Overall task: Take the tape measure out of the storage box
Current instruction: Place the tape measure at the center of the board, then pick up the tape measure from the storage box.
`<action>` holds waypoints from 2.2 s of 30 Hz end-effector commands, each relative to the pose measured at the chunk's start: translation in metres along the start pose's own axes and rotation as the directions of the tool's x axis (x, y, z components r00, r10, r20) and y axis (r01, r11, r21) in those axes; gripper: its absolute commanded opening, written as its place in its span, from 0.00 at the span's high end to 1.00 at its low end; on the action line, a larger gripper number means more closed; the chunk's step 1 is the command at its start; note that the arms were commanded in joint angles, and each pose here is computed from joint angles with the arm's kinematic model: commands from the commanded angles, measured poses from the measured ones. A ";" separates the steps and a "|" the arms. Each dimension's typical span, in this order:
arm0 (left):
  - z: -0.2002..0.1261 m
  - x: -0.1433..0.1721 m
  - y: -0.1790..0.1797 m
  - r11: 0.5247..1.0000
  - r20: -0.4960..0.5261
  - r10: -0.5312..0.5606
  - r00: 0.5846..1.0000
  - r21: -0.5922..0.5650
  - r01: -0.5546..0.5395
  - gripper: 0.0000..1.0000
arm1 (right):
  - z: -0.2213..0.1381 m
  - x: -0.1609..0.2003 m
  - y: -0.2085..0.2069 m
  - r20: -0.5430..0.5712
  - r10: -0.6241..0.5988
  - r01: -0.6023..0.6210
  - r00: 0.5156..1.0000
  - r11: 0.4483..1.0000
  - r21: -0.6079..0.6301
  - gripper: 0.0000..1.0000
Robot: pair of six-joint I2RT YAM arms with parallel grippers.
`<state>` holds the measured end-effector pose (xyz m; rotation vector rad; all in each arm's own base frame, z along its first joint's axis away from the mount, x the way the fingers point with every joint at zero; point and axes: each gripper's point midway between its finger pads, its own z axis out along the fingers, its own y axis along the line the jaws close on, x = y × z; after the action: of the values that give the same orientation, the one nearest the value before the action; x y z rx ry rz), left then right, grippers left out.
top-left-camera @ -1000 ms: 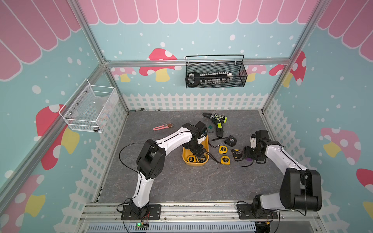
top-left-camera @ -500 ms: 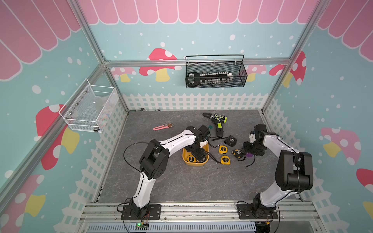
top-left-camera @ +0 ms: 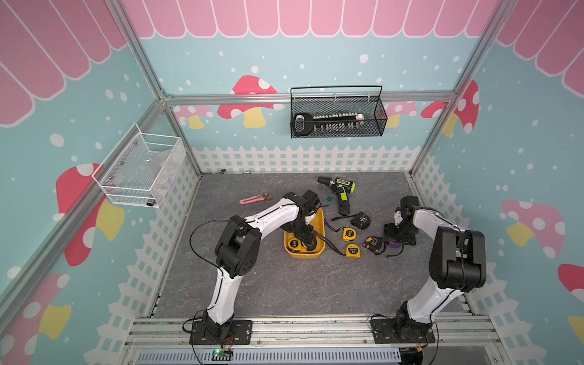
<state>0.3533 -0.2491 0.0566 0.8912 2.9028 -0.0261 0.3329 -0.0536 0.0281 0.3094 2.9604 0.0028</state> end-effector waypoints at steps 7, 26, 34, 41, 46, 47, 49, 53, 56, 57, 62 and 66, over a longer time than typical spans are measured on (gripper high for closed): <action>-0.023 -0.017 0.015 0.998 0.087 -0.010 0.996 -0.065 0.016 0.01 | -0.029 -0.002 -0.004 0.077 -0.004 0.003 0.997 1.000 0.014 0.03; 0.029 -0.019 -0.024 0.987 0.009 0.158 0.987 -0.009 -0.158 0.03 | -0.062 0.021 0.010 0.141 -0.003 0.012 0.990 0.998 -0.064 0.01; 0.023 -0.027 -0.024 0.987 0.036 0.162 0.986 -0.014 -0.162 0.25 | -0.069 0.022 0.014 0.165 0.002 0.013 0.986 0.996 -0.085 0.01; -0.023 -0.043 -0.011 0.998 0.153 0.063 0.986 -0.010 -0.062 0.41 | -0.087 0.019 0.045 0.239 -0.045 0.095 0.970 0.975 -0.201 0.04; -0.067 -0.054 0.004 0.992 0.250 -0.092 0.964 0.109 0.066 0.45 | -0.118 0.017 0.092 0.394 -0.099 0.240 0.914 0.914 -0.326 0.04; -0.072 -0.055 0.006 0.988 0.258 -0.117 0.959 0.129 0.086 0.45 | -0.124 0.017 0.103 0.416 -0.107 0.271 0.903 0.894 -0.357 0.04; -0.083 -0.058 0.012 0.973 0.271 -0.188 0.944 0.182 0.142 0.46 | -0.133 0.019 0.130 0.445 -0.117 0.322 0.888 0.849 -0.419 0.04; -0.094 -0.061 0.015 0.913 0.238 -0.333 0.912 0.323 0.249 0.47 | -0.142 0.025 0.186 0.496 -0.169 0.436 0.852 0.754 -0.492 0.04; -0.091 -0.061 0.013 0.865 0.184 -0.405 0.895 0.395 0.310 0.48 | -0.142 0.026 0.222 0.521 -0.161 0.474 0.838 0.689 -0.549 0.05; -0.091 -0.060 0.012 0.850 0.167 -0.420 0.892 0.416 0.322 0.48 | -0.143 0.026 0.235 0.536 -0.152 0.489 0.830 0.660 -0.570 0.05; -0.094 -0.059 0.000 0.783 0.104 -0.482 0.870 0.496 0.375 0.51 | -0.146 0.030 0.289 0.587 -0.155 0.559 0.794 0.564 -0.608 0.08; -0.101 -0.062 -0.008 0.710 0.057 -0.534 0.843 0.571 0.412 0.51 | -0.142 0.038 0.327 0.617 -0.171 0.603 0.768 0.519 -0.606 0.11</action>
<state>0.3934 -0.2738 0.1472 0.2021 2.8606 -0.7920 0.3289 0.2501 0.1471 -0.4509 2.2641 0.9392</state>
